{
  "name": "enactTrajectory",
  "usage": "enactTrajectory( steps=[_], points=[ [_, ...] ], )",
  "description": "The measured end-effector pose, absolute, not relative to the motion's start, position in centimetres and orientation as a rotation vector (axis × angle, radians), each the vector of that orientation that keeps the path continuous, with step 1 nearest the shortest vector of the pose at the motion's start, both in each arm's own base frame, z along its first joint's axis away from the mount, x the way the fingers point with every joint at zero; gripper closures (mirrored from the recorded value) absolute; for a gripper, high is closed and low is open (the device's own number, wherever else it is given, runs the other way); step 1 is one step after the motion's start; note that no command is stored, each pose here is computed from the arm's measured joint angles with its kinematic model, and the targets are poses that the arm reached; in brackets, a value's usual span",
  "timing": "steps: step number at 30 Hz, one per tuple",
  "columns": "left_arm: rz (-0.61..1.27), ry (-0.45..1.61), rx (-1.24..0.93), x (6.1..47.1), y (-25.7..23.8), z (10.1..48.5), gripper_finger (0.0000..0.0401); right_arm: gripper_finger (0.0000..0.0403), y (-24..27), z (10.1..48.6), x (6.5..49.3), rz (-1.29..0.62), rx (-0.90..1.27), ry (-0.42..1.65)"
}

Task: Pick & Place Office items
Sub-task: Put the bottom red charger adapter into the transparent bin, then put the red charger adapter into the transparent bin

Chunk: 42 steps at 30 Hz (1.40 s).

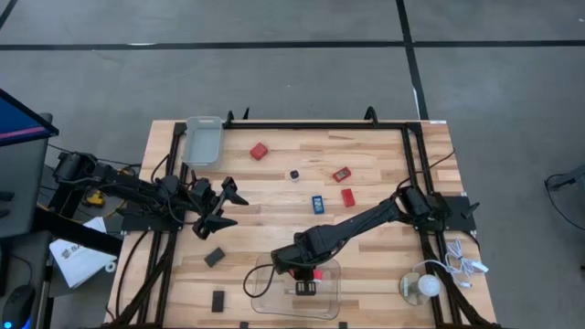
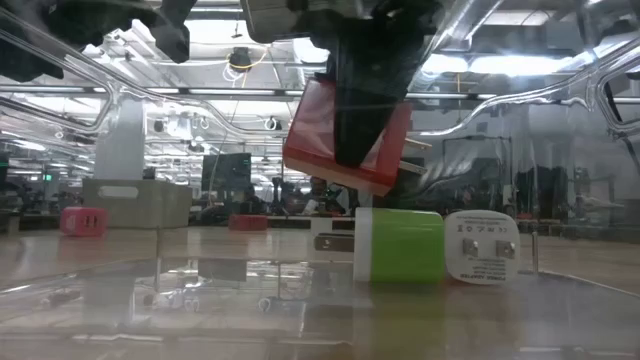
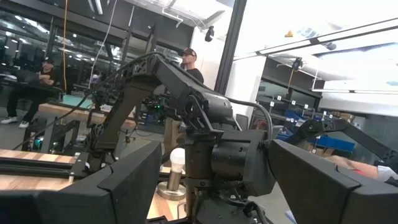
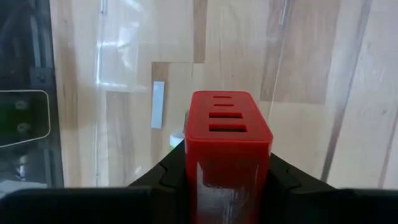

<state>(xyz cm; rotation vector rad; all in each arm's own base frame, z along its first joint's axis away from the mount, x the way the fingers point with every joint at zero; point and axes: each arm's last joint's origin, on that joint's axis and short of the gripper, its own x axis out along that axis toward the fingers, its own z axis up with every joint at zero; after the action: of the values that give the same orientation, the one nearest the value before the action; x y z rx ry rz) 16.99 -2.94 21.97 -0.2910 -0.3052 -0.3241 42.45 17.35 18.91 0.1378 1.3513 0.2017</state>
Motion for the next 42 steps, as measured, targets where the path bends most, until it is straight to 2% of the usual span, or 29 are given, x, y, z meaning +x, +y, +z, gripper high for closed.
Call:
enactTrajectory(
  steps=[9,15,18,23,29,33,37,42],
  points=[
    [-0.324,-0.304,-0.291,17.0,-2.9,22.0,0.0105,0.0289,17.8,18.9,42.4,0.189,0.119,1.332],
    [-0.324,-0.304,-0.291,17.0,-2.9,22.0,0.0105,0.0167,18.5,19.1,42.1,0.195,0.121,1.329],
    [-0.324,-0.304,-0.291,17.0,-2.9,22.0,0.0105,0.0146,18.9,19.5,42.0,0.2,0.125,1.32],
    [-0.324,-0.304,-0.291,17.0,-2.9,22.0,0.0105,0.0147,19.6,21.4,41.9,0.172,0.098,1.292],
    [-0.324,-0.305,-0.291,17.0,-2.9,22.0,0.0105,0.0162,20.6,26.7,40.4,0.042,-0.028,1.262],
    [-0.324,-0.303,-0.291,17.0,-2.9,22.0,0.0105,0.0168,20.7,30.1,37.9,-0.16,-0.161,1.202],
    [-0.324,-0.301,-0.292,17.0,-2.9,21.9,0.0105,0.0171,19.0,32.5,35.5,-0.411,-0.188,1.133],
    [-0.323,-0.296,-0.293,17.0,-2.9,21.9,0.0105,0.0177,14.9,35.2,33.4,-0.632,-0.021,0.996]
  ],
)
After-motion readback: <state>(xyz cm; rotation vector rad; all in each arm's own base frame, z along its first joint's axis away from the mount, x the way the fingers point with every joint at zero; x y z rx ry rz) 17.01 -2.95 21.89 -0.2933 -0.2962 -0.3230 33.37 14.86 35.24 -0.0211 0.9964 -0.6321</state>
